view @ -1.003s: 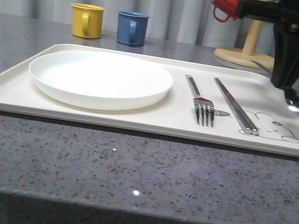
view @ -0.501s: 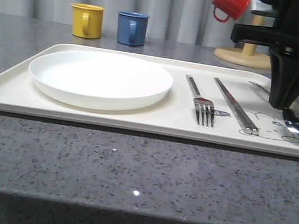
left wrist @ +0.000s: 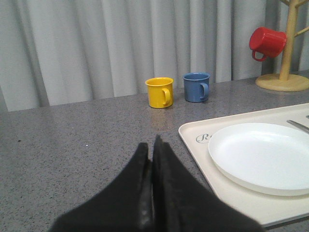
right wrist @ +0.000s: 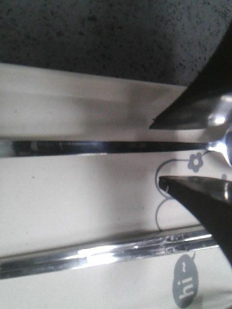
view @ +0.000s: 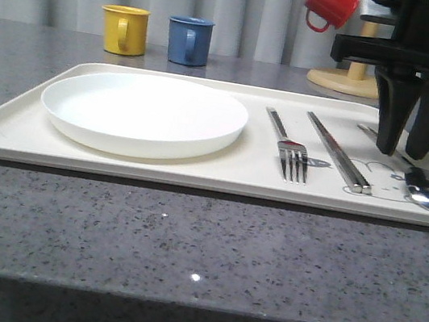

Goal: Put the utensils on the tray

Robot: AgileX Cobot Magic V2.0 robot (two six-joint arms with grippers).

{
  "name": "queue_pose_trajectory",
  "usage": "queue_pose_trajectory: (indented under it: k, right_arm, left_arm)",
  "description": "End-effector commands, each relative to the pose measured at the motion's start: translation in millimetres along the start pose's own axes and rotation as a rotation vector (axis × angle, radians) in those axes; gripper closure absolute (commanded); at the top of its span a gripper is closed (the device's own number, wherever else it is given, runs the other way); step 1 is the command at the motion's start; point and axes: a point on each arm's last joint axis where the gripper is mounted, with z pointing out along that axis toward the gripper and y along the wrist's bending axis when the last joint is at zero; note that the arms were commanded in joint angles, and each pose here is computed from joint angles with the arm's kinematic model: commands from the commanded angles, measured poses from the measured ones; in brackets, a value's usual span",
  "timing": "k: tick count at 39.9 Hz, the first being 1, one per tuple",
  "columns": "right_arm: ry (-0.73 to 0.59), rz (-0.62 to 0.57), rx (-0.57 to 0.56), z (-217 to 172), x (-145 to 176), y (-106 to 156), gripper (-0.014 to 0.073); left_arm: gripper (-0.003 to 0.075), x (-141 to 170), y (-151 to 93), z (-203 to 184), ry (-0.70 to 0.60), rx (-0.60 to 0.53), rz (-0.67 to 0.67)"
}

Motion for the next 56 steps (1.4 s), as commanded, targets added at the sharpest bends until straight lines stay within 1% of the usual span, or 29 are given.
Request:
queue_pose_trajectory:
  k: [1, 6, 8, 11, 13, 17, 18, 22, 29, 35, 41, 48, 53, 56]
  right_arm:
    - [-0.062, 0.000, -0.023, -35.4, 4.4, -2.2, 0.0307]
    - [-0.171, -0.022, -0.061, -73.0, 6.8, -3.1, 0.0312]
    - [-0.220, -0.037, -0.077, -90.3, 10.8, -4.6, 0.0338]
    - [-0.294, -0.070, -0.091, -114.8, 19.1, -8.3, 0.0427]
    - [-0.346, -0.098, -0.099, -129.6, 26.7, -11.4, 0.0519]
    - [-0.441, -0.164, -0.104, -151.0, 42.8, -18.2, 0.0650]
    - [-0.473, -0.180, -0.109, -156.3, 47.5, -19.9, 0.0669]
    - [-0.580, -0.232, -0.121, -164.0, 67.2, -27.2, 0.0664]
    - [-0.741, -0.241, -0.157, -150.6, 111.4, -43.4, 0.0664]
    - [-0.921, -0.270, -0.175, -122.2, 155.7, -60.2, 0.0664]
    - [-1.092, -0.272, -0.206, -94.2, 205.4, -78.5, 0.0664]
    - [-1.205, -0.265, -0.230, -69.3, 251.9, -95.6, 0.0664]
    - [-1.272, -0.260, -0.244, -62.3, 271.4, -102.9, 0.0664]
    - [-1.301, -0.257, -0.250, -61.9, 277.6, -105.2, 0.0664]
  left_arm:
    - [0.0738, -14.9, 1.6, -1.7, -0.100, -0.009, -0.016]
    - [0.0738, -14.9, 1.6, -1.7, -0.100, -0.009, -0.016]
    - [0.0738, -14.9, 1.6, -1.7, -0.100, -0.009, -0.016]
    - [0.0738, -14.9, 1.6, -1.7, -0.100, -0.009, -0.016]
    - [0.0738, -14.9, 1.6, -1.7, -0.100, -0.009, -0.016]
    - [0.0738, -14.9, 1.6, -1.7, -0.100, -0.009, -0.016]
    - [0.0738, -14.9, 1.6, -1.7, -0.100, -0.009, -0.016]
    - [0.0738, -14.9, 1.6, -1.7, -0.100, -0.009, -0.016]
    - [0.0738, -14.9, 1.6, -1.7, -0.100, -0.009, -0.016]
    - [0.0738, -14.9, 1.6, -1.7, -0.100, -0.009, -0.016]
    - [0.0738, -14.9, 1.6, -1.7, -0.100, -0.009, -0.016]
    - [0.0738, -14.9, 1.6, -1.7, -0.100, -0.009, -0.016]
    - [0.0738, -14.9, 1.6, -1.7, -0.100, -0.009, -0.016]
    - [0.0738, -14.9, 1.6, -1.7, -0.100, -0.009, -0.016]
